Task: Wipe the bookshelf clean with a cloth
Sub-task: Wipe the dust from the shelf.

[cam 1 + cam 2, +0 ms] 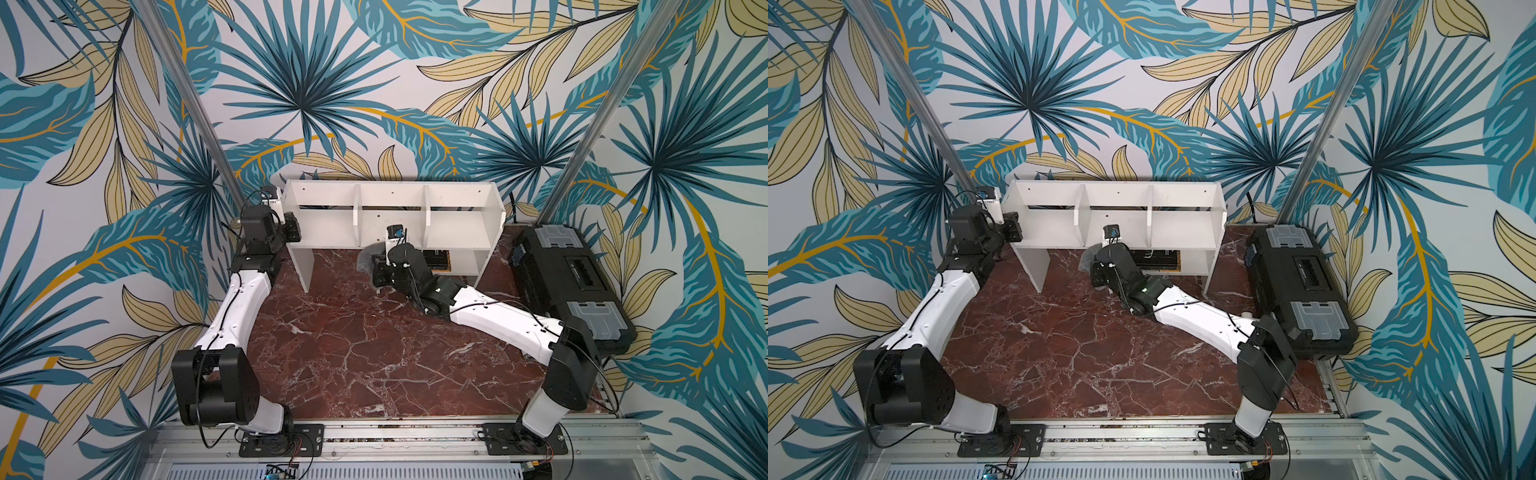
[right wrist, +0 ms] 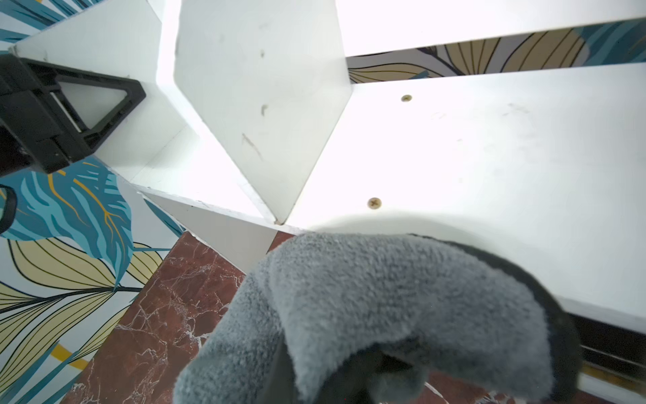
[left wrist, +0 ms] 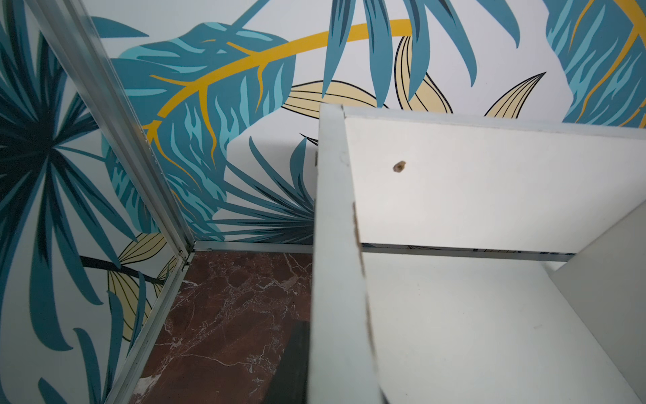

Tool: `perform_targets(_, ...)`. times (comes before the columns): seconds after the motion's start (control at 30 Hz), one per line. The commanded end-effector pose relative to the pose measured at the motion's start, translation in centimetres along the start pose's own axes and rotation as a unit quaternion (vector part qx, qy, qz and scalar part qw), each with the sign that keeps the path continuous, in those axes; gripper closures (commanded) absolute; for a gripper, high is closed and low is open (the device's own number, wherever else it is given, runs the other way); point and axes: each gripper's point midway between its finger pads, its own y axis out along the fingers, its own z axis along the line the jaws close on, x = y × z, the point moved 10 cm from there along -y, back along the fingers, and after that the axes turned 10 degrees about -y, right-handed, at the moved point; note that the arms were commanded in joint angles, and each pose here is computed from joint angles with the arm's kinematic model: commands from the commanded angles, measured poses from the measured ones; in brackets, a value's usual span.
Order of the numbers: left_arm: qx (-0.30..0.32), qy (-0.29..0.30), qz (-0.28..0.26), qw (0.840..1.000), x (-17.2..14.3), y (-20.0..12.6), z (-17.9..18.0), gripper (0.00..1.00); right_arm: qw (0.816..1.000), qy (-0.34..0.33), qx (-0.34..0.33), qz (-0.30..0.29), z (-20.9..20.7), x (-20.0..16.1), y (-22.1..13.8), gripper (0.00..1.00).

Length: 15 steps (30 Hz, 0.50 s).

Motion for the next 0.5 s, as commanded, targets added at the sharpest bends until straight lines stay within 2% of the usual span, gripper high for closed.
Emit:
perform_targets(0.0,-0.012,-0.059,0.062,0.996,-2.9,0.5,0.5,1.0,0.999,-0.002,0.032,-0.004,2.1,0.0,1.7,1.0)
perform_targets(0.27,-0.026,-0.071,0.054,0.996,-2.3,0.0,0.2,1.0,0.996,-0.007,0.091,-0.021,6.9,0.9,5.0,1.0)
perform_targets(0.47,-0.031,-0.08,0.054,0.995,-2.3,0.0,0.1,1.0,0.994,0.013,0.101,-0.035,9.3,1.0,8.0,1.0)
